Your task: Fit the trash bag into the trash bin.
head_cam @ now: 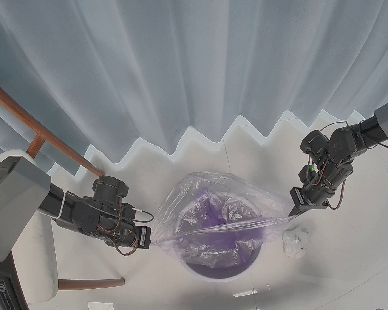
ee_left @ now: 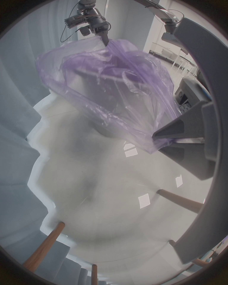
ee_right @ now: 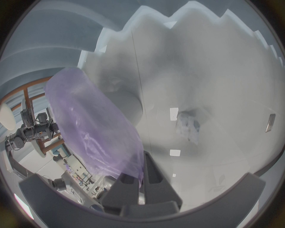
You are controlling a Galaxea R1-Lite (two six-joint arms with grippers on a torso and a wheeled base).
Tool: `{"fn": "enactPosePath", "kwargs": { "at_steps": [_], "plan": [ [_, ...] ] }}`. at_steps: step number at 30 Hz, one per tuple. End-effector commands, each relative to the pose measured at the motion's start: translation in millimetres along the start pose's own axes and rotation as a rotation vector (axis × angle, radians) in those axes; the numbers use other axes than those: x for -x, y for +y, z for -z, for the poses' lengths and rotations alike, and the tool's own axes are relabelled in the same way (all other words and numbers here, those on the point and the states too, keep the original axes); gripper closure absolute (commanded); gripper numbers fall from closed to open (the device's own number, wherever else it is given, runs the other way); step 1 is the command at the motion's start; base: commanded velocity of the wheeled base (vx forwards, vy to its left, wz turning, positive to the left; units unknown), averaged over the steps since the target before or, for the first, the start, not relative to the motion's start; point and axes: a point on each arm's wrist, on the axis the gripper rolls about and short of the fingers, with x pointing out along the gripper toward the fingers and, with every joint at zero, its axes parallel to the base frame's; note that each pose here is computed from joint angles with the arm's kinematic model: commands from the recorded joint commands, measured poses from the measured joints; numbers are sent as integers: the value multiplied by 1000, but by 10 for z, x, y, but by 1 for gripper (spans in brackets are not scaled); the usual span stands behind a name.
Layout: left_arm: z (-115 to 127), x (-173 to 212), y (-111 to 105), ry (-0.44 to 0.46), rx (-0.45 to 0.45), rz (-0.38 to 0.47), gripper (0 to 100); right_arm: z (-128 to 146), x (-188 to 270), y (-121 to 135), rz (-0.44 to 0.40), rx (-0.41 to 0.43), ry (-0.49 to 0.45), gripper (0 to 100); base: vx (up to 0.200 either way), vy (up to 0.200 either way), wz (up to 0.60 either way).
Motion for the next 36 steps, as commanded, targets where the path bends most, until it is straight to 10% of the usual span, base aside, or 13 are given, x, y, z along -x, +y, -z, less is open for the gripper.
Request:
{"fn": "enactPosePath", "kwargs": {
  "at_steps": [1, 13, 22, 36],
  "plan": [
    [37, 153, -161, 0, -32, 25, 100, 79, 126, 68, -11, 14, 15, 100, 0, 0, 0],
    [534, 112, -443, 49, -167, -5, 100, 559, 55, 230, 40, 61, 126, 100, 0, 0, 0],
    [887, 70, -124, 73, -371, -65, 100, 862, -182, 281, 82, 123, 124, 100, 0, 0, 0],
    [939, -275, 18, 10, -454, -75, 100, 986, -411, 161, 179, 135, 115, 100, 0, 0, 0]
  ]
}}
